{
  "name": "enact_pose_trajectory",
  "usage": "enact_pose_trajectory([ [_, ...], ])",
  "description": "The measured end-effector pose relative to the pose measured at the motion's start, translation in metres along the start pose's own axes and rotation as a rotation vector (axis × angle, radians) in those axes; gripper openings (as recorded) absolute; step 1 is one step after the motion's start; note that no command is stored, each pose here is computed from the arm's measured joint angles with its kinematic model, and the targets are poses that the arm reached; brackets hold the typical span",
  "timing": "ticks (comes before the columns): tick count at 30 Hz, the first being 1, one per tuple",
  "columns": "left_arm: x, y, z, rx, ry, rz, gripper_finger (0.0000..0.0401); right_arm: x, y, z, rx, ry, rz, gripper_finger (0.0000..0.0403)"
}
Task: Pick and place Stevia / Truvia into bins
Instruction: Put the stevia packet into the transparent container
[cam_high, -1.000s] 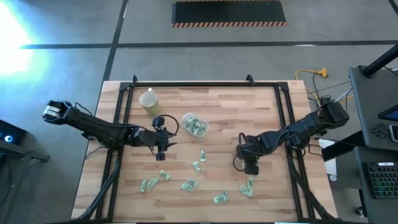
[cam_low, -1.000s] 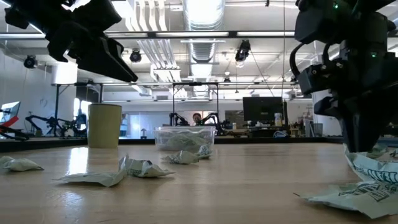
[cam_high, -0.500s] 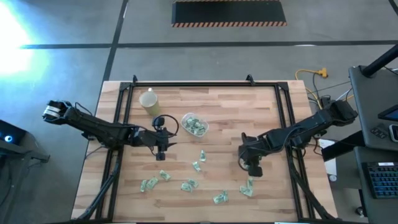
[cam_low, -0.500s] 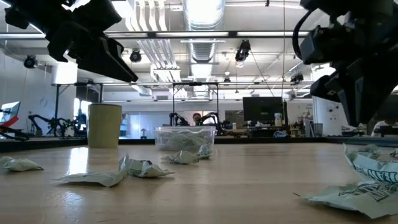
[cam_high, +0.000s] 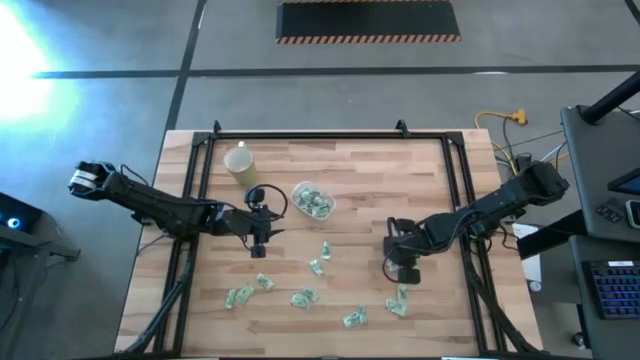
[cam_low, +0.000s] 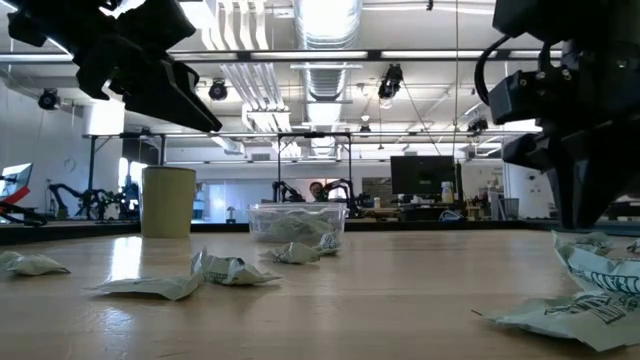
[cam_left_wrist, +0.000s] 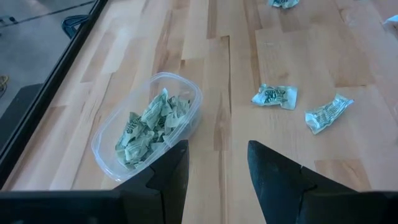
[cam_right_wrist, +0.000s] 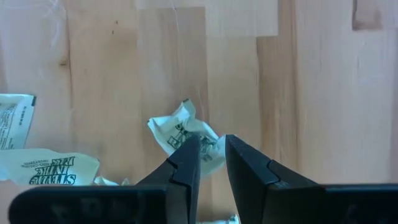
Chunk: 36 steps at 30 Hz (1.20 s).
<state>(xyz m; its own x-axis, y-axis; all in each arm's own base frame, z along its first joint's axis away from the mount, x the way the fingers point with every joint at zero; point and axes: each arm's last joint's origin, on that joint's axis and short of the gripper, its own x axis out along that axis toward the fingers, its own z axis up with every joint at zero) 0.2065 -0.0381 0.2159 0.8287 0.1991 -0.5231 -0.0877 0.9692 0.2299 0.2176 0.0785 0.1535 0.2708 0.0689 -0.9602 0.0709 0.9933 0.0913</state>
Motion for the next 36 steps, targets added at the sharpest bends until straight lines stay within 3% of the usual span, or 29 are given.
enact_pose_trajectory([
  [9, 0.0, 0.0, 0.0, 0.0, 0.0, 0.0, 0.0148, 0.003, -0.004, -0.007, 0.088, 0.036, -0.05, 0.0105],
  [17, 0.0, 0.0, 0.0, 0.0, 0.0, 0.0, 0.0148, 0.011, -0.006, -0.011, 0.095, 0.001, -0.027, 0.0155],
  [23, 0.0, 0.0, 0.0, 0.0, 0.0, 0.0, 0.0148, 0.012, -0.006, -0.012, 0.095, 0.003, -0.024, 0.0169],
  [28, 0.0, 0.0, 0.0, 0.0, 0.0, 0.0, 0.0148, 0.013, -0.006, -0.013, 0.094, 0.004, -0.026, 0.0143],
  [36, 0.0, 0.0, 0.0, 0.0, 0.0, 0.0, 0.0148, 0.014, -0.007, -0.015, 0.084, 0.004, -0.029, 0.0051],
])
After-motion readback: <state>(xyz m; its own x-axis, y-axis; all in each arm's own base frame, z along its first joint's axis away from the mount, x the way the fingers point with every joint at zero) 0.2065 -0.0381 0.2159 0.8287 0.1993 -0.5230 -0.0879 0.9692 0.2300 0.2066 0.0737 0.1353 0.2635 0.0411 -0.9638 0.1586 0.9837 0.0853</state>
